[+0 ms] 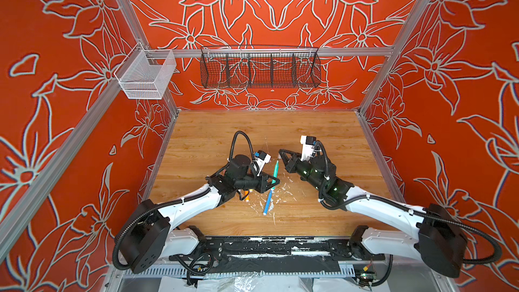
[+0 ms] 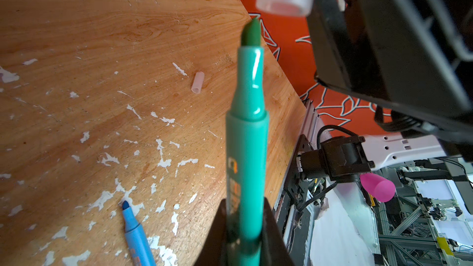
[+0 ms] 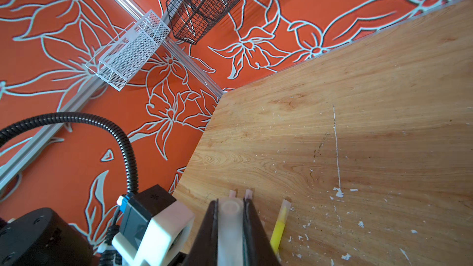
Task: Insert pens into pen caps
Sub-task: Put on the pen cap to the pen.
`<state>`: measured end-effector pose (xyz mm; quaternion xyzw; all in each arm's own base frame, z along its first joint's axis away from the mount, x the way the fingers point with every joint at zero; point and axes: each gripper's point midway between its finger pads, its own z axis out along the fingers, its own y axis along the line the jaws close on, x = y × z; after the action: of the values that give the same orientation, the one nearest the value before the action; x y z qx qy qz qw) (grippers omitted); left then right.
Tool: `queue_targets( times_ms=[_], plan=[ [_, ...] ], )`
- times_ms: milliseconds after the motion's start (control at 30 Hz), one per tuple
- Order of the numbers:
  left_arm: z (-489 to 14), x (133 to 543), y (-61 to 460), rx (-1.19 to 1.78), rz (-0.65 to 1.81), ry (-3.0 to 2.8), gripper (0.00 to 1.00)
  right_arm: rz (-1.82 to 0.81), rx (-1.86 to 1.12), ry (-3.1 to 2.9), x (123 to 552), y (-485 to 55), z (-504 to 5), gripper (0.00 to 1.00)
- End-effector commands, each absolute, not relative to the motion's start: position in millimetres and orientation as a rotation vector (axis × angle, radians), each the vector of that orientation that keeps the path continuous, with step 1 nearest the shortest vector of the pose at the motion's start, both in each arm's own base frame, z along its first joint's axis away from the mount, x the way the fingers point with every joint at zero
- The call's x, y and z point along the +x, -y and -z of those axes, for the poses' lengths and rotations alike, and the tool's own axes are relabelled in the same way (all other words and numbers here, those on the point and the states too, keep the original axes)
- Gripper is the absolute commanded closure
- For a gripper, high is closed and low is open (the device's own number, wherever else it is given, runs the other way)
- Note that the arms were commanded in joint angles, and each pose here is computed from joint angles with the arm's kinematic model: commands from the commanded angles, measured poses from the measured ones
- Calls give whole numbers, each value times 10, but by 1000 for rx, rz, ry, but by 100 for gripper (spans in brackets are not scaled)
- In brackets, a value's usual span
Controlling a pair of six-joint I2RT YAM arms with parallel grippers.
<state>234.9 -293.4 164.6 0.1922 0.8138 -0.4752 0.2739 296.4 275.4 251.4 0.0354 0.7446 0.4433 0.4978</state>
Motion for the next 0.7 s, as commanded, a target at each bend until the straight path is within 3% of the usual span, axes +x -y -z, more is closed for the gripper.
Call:
queue_targets(
  times_ms=[0, 667],
  plan=[
    [-1780, 2338, 2946, 544, 1276, -2139, 100, -1130, 92, -1763, 2935, -2804, -2668, 90],
    [-1785, 2331, 2943, 546, 1277, -2135, 100, -1149, 81, -1783, 2874, -2894, -2583, 90]
  ],
)
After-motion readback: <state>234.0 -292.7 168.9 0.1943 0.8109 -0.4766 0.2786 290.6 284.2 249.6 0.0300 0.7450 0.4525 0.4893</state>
